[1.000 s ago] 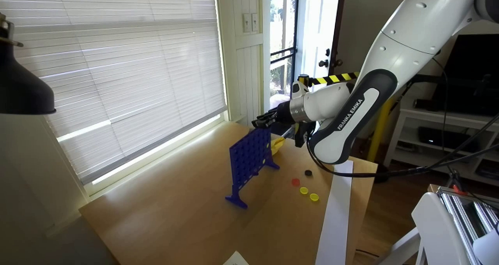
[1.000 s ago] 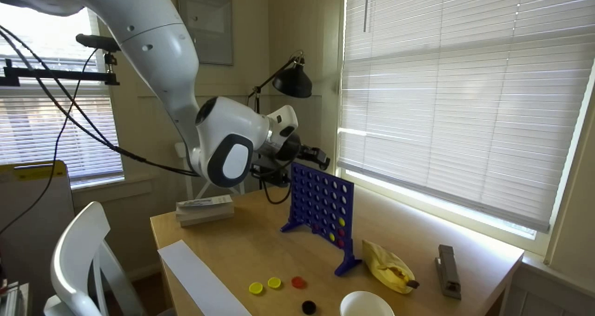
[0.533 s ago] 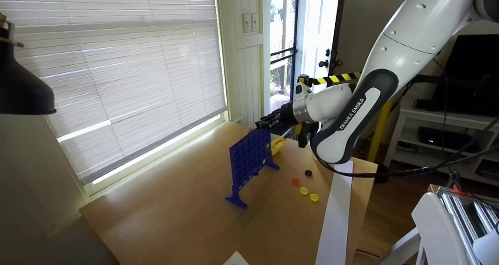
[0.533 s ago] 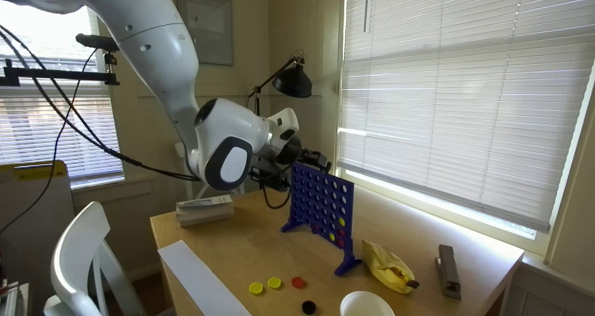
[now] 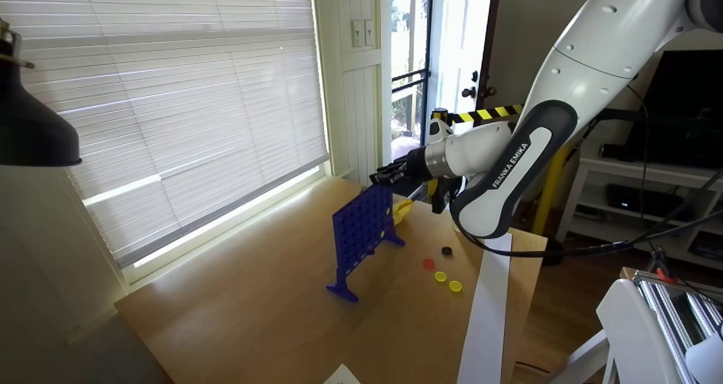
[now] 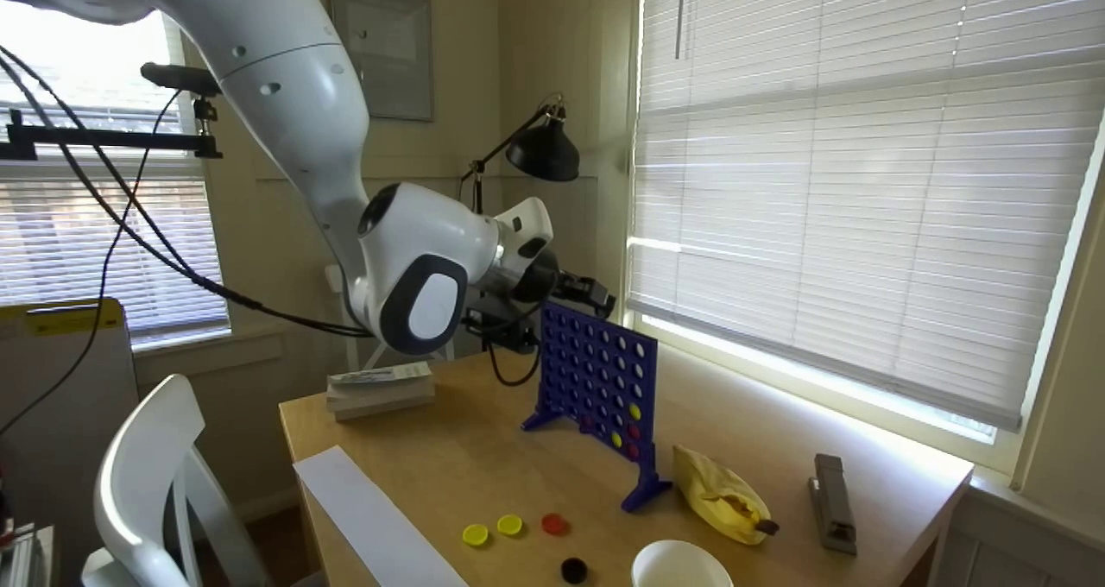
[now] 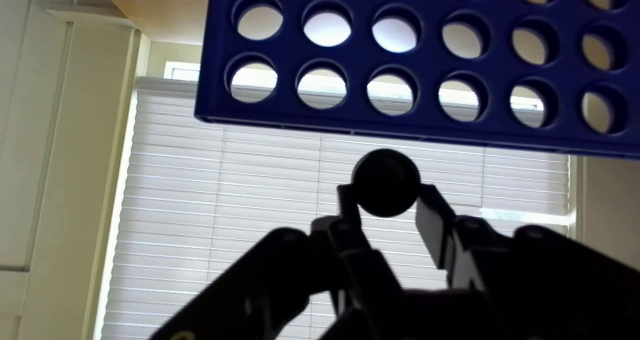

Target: Put one black ring inside the blue gameboard.

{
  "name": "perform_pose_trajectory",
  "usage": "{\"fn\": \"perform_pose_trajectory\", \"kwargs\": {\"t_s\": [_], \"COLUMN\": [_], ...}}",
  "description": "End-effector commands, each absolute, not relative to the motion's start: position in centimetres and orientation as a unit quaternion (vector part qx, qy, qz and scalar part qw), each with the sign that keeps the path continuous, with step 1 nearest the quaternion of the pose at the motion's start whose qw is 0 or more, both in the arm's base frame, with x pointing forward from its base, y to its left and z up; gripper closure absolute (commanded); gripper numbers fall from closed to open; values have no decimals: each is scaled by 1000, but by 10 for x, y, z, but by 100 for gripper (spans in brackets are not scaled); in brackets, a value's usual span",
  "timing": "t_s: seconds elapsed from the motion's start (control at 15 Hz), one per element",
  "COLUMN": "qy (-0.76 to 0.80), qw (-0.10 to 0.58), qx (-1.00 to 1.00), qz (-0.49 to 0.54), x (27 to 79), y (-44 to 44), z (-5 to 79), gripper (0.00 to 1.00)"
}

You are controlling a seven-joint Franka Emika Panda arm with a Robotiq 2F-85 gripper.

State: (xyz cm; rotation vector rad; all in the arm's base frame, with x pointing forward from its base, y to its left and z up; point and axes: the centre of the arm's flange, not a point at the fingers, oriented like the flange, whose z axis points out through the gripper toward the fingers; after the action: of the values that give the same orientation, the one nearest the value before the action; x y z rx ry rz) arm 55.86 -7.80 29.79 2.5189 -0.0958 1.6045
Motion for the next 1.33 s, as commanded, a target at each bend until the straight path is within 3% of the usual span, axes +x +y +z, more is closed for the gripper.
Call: {"fn": "perform_pose_trajectory", "kwargs": {"t_s": [0.0,1.27], "qy": [-32,-21], "qw": [83,84], "qx": [835,837], "qz": [544,541], "x": [553,568], "y": [-77,-87], "z": [304,294], "gripper": [91,91]}}
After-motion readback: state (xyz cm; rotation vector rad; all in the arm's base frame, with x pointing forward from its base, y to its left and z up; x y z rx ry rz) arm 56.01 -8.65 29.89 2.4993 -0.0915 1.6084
